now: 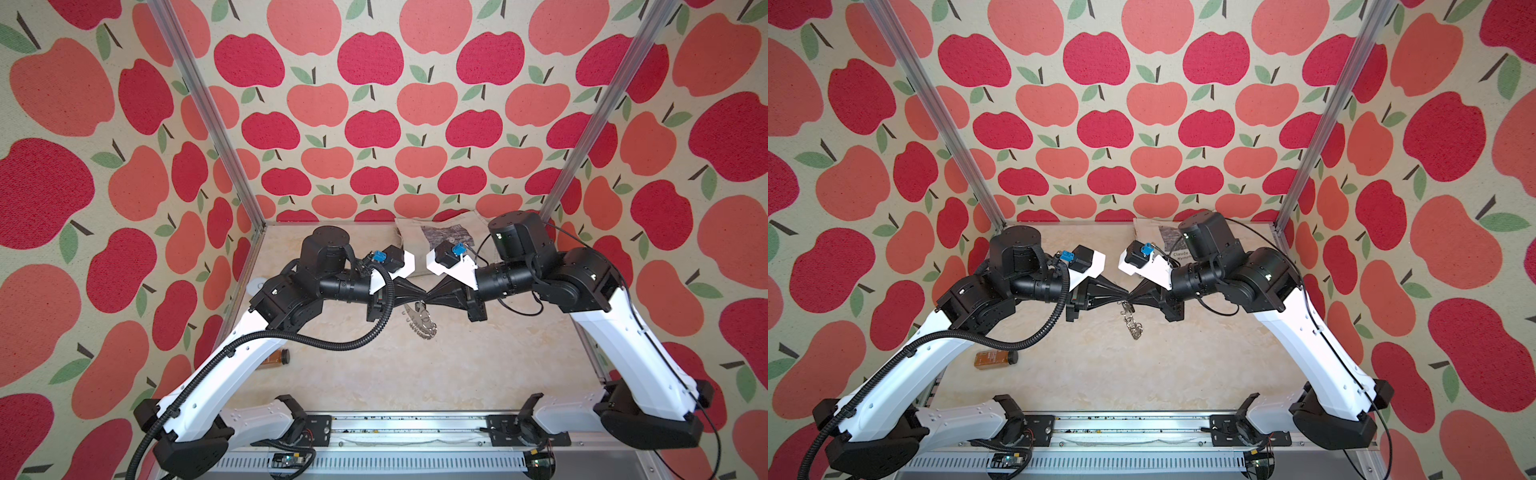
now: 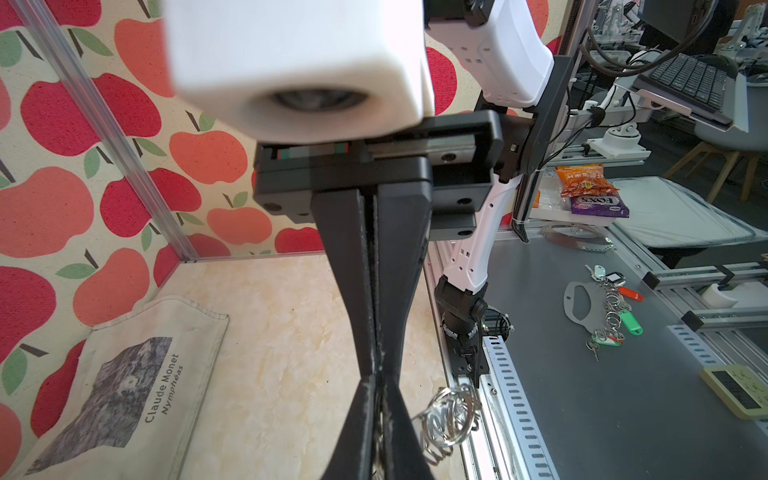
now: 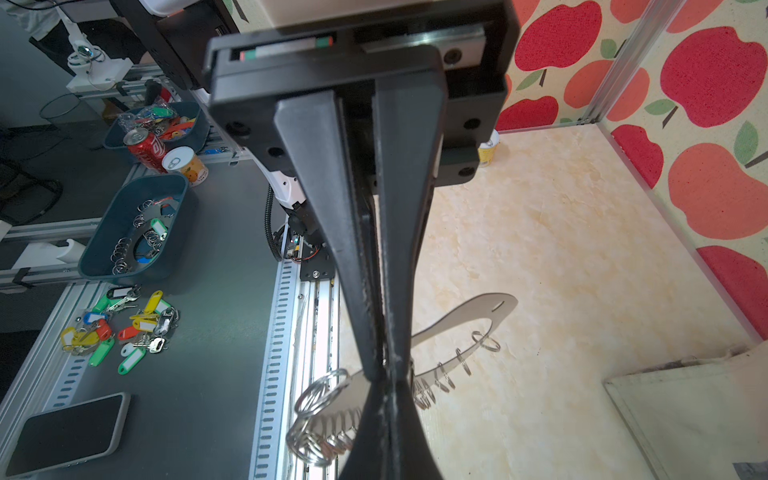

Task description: Put the keys on the keyring

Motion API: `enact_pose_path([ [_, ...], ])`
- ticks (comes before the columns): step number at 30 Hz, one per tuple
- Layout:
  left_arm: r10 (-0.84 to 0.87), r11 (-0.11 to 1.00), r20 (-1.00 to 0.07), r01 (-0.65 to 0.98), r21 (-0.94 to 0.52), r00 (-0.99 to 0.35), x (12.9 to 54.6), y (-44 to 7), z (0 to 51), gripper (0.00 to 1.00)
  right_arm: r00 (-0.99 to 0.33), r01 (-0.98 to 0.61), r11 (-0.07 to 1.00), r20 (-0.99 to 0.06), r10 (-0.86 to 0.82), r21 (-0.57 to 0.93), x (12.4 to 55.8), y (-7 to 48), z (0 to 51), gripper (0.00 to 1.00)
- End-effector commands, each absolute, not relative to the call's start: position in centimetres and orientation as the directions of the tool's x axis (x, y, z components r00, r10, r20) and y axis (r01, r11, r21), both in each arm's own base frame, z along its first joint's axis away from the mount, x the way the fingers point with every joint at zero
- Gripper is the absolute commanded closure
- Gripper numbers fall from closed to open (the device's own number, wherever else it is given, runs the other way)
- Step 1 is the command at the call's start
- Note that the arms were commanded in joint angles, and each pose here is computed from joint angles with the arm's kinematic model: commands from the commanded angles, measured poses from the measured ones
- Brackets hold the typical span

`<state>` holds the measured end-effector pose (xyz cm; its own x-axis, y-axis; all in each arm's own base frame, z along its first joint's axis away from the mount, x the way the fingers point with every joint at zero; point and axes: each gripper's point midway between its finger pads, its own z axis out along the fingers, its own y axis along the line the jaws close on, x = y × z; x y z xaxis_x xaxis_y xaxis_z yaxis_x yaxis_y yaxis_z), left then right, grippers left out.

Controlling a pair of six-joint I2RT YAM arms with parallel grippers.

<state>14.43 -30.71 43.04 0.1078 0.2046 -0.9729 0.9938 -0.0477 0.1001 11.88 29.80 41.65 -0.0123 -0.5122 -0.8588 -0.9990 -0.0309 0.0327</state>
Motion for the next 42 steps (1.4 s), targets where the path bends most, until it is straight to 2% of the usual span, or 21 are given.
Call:
enact_pose_path([
  [1,0.195,-0.072,-0.972,0.99,0.12,0.132,13.8,-30.8,43.7,0.94,0.042,-0.998,-0.07,-0.885,-0.464,-0.011,11.1,29.8,43.3,1.0],
  [7,0.205,-0.08,-0.97,0.99,0.119,0.133,13.6,-31.1,43.4,1.0,0.048,-0.998,-0.065,-0.887,-0.459,-0.02,11.1,29.8,43.5,1.0],
  [11,0.202,-0.085,-0.97,0.99,0.117,0.132,13.4,-31.3,43.4,1.0,0.055,-0.998,-0.061,-0.89,-0.453,-0.03,11.1,29.7,43.8,1.0],
  [17,0.123,-0.025,-0.977,0.985,0.173,0.175,13.8,-31.0,44.9,1.0,0.055,-0.998,-0.04,-0.893,-0.447,-0.042,11.3,29.6,43.8,1.0],
  [19,0.087,-0.004,-0.977,0.981,0.194,0.194,13.9,-30.6,45.6,1.0,0.059,-0.998,-0.032,-0.894,-0.444,-0.049,11.3,29.4,43.8,0.94],
  [22,0.029,0.021,-0.976,0.976,0.218,0.218,14.0,-30.0,46.8,1.0,0.062,-0.998,-0.013,-0.895,-0.442,-0.062,11.4,29.0,43.8,0.76],
  [26,-0.063,0.036,-0.965,0.967,0.252,0.254,13.5,-28.9,48.7,1.0,0.068,-0.997,0.013,-0.901,-0.428,-0.081,11.6,28.6,44.1,0.68],
  [42,-0.287,0.04,-0.913,0.956,0.29,0.289,13.1,-28.2,52.0,1.0,0.107,-0.994,-0.021,-0.967,-0.233,-0.106,10.9,29.8,48.1,0.69],
])
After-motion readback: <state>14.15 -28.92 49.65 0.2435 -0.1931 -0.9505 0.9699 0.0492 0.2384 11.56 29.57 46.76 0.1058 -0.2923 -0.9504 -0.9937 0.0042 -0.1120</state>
